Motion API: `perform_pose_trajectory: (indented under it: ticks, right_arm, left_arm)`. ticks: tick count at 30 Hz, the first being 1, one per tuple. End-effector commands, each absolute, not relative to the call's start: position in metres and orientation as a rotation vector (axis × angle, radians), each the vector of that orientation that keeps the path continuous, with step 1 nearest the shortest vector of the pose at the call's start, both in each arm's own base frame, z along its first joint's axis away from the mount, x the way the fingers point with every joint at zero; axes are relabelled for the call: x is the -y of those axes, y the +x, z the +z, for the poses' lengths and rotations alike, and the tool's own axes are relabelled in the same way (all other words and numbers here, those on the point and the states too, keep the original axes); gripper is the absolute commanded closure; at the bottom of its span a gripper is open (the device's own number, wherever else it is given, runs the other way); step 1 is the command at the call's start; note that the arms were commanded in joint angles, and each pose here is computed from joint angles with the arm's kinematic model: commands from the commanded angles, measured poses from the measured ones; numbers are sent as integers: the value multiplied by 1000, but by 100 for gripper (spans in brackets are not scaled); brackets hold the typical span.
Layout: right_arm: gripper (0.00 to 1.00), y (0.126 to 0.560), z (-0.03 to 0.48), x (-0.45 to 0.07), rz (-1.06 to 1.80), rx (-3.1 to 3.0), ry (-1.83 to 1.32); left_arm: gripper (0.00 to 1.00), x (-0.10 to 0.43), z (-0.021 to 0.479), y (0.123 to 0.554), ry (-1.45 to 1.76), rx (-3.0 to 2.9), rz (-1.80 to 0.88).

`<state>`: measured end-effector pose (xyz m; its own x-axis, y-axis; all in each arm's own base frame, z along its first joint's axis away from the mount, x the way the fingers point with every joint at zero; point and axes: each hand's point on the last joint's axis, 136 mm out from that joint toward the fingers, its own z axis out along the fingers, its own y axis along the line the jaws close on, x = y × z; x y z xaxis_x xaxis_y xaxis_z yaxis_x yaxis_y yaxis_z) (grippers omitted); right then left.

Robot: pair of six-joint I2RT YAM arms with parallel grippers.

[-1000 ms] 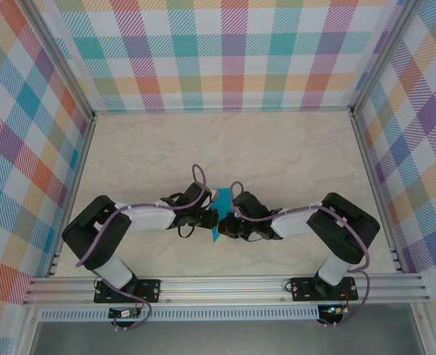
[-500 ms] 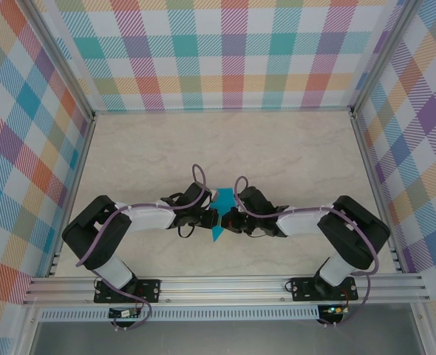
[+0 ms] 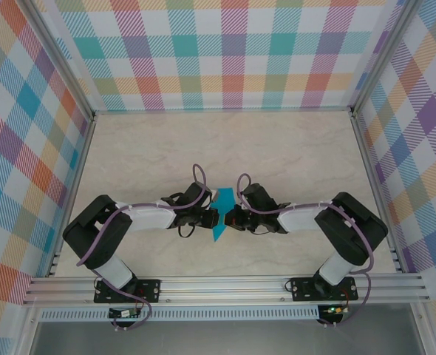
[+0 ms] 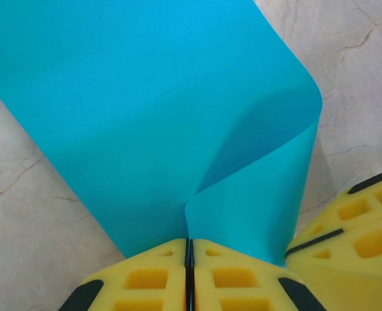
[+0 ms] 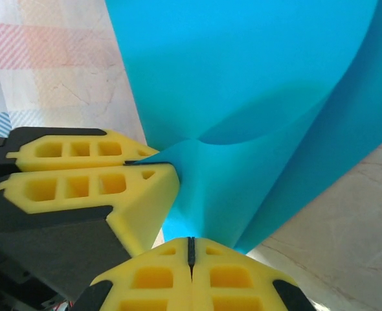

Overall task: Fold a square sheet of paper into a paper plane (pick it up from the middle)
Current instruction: Third fold the triangle at the center of the table.

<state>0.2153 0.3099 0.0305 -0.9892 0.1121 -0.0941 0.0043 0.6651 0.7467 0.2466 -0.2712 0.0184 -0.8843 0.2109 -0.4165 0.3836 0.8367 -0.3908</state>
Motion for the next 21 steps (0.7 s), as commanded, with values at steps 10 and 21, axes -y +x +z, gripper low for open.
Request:
perform_pose_trajectory:
  ticks: [10, 21]
  right_arm:
    - [100, 212, 4, -305, 1168, -2819, 90]
    - [100, 234, 50, -301, 1169, -2721, 65]
  left_arm:
    - [91, 256, -6, 230, 480, -2775, -605]
    - [91, 255, -7, 229, 485, -2778, -597]
